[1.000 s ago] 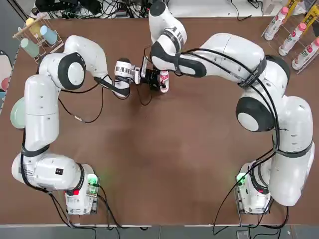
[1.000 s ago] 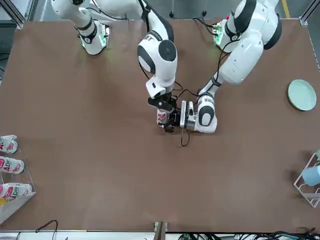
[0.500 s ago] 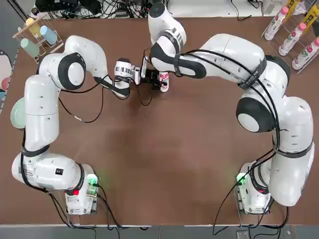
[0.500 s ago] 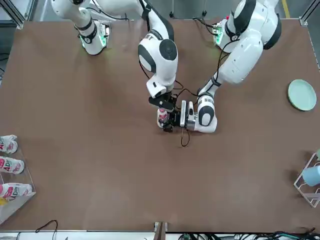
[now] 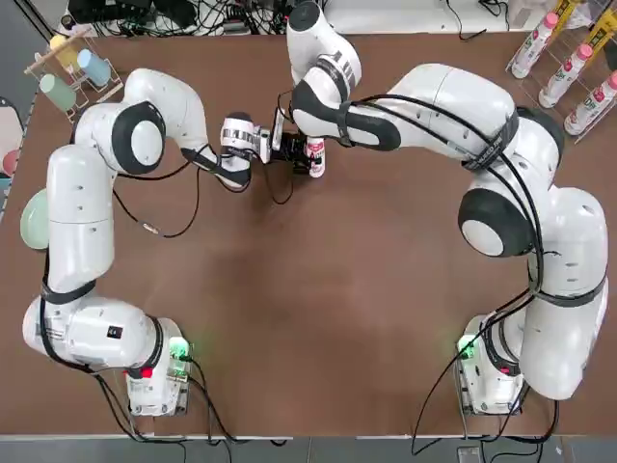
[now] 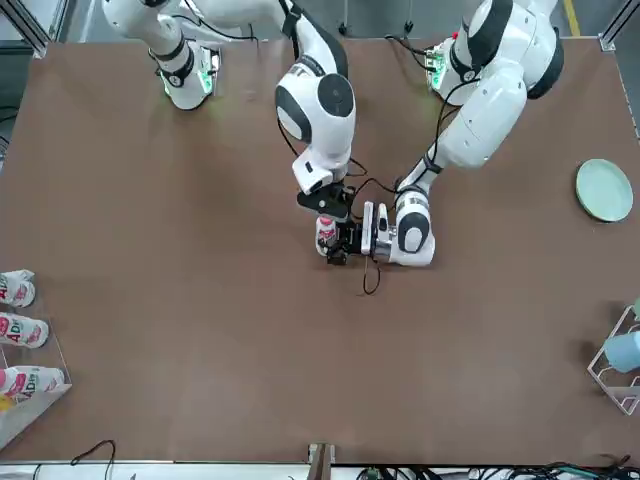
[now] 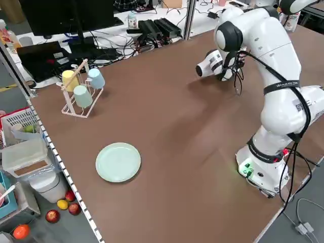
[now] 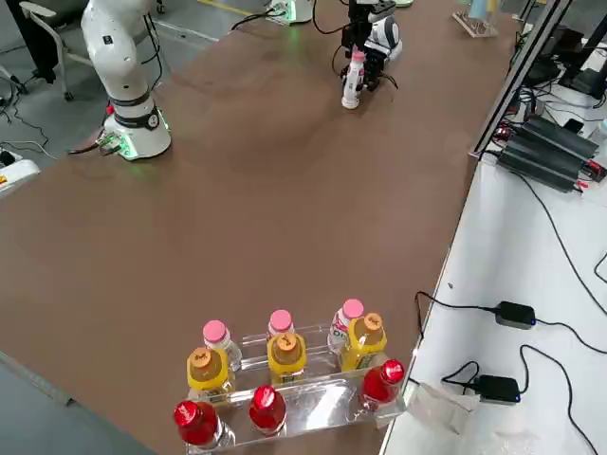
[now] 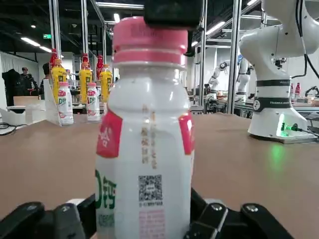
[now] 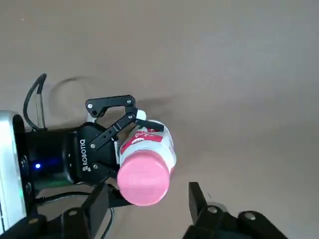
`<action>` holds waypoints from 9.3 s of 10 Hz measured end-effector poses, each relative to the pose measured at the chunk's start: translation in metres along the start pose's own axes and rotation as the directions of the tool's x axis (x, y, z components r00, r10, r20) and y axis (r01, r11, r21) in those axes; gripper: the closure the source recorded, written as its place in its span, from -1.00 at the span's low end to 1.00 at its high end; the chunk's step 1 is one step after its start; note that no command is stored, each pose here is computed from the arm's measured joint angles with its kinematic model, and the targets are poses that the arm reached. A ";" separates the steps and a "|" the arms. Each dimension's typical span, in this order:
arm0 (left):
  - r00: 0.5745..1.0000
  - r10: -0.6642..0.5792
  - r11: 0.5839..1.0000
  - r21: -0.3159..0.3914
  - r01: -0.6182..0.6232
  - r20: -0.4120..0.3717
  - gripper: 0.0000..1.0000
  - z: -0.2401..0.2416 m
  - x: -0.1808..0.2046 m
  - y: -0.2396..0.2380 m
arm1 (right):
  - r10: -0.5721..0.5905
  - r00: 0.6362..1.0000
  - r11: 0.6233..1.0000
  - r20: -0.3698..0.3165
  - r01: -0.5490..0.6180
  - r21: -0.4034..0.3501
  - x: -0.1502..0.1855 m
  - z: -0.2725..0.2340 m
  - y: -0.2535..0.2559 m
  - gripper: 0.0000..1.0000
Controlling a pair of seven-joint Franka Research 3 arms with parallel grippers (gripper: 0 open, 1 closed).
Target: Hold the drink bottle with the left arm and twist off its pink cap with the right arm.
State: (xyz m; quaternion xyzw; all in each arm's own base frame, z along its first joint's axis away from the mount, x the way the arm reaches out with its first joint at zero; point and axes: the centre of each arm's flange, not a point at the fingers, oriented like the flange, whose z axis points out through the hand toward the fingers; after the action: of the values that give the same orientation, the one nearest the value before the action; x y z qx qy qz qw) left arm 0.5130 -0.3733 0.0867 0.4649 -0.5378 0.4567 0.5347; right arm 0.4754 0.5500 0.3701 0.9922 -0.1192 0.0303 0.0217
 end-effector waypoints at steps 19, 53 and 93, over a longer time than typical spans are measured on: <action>1.000 -0.003 1.000 0.016 0.003 0.001 -0.06 -0.003 0.000 -0.002 | -0.005 0.999 0.999 -0.046 0.006 0.035 0.006 -0.005 -0.003 -0.27; 1.000 0.008 0.999 0.034 -0.009 0.013 -0.05 -0.009 0.002 -0.010 | -0.593 0.802 0.802 -0.077 0.596 0.036 0.025 -0.002 0.003 0.14; 0.722 -0.140 0.990 0.094 0.103 0.677 -1.00 -0.429 0.151 -0.054 | -0.564 0.823 0.821 -0.068 0.568 0.055 0.179 0.100 0.176 -0.67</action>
State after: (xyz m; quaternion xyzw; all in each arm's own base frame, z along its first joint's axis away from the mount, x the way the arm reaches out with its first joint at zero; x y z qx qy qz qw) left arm 0.6314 0.0413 0.2422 0.6473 -0.6534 0.2314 0.3170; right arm 0.6128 0.3325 0.2886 0.9819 0.1823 0.0512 -0.0035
